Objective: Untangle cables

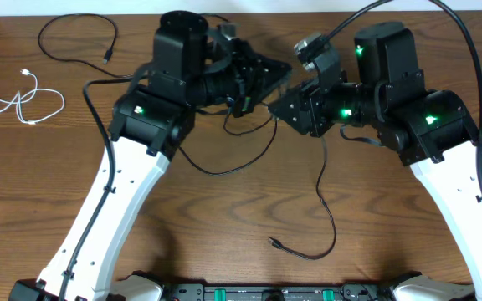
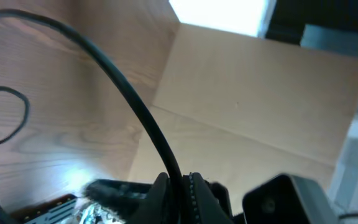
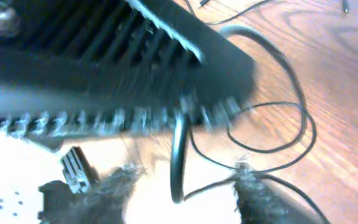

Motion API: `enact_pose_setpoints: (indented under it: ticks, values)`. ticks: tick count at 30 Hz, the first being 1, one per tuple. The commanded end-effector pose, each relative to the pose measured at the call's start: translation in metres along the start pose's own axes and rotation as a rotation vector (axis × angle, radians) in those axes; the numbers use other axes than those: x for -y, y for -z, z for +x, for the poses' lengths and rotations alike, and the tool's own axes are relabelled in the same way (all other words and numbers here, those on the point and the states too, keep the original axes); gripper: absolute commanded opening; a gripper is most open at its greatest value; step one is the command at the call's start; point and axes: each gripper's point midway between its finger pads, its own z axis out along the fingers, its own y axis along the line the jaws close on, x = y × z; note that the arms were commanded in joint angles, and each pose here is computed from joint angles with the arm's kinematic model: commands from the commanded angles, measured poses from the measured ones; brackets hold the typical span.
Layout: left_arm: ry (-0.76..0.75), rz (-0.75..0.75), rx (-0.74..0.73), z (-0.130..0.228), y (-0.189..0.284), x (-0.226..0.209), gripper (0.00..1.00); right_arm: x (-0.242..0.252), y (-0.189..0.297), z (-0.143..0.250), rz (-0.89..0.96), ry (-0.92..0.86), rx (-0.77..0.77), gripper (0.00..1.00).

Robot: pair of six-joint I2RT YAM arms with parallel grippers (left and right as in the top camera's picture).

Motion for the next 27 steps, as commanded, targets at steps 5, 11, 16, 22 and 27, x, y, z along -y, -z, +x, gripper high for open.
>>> enact_pose_setpoints:
  ticks: [5, 11, 16, 22, 27]
  values:
    - [0.096, -0.073, 0.072, -0.032, 0.022, -0.025, 0.08, 0.024, 0.008, 0.002, 0.078, -0.047, -0.003, 0.99]
    - [0.236, -0.173, 0.121, -0.048, 0.045, -0.059, 0.07, 0.06, 0.028, 0.003, 0.151, -0.183, 0.016, 0.99]
    - [0.293, -0.213, 0.184, -0.068, 0.072, -0.078, 0.07, 0.077, 0.039, 0.012, 0.19, -0.246, 0.0, 0.99]
    - [0.307, -0.255, 0.31, -0.101, 0.134, -0.107, 0.07, 0.083, 0.043, 0.015, 0.203, -0.24, -0.006, 0.99]
    - [0.2, -0.292, 0.395, -0.125, 0.181, -0.128, 0.08, 0.084, 0.043, 0.015, 0.208, -0.229, -0.007, 0.99]
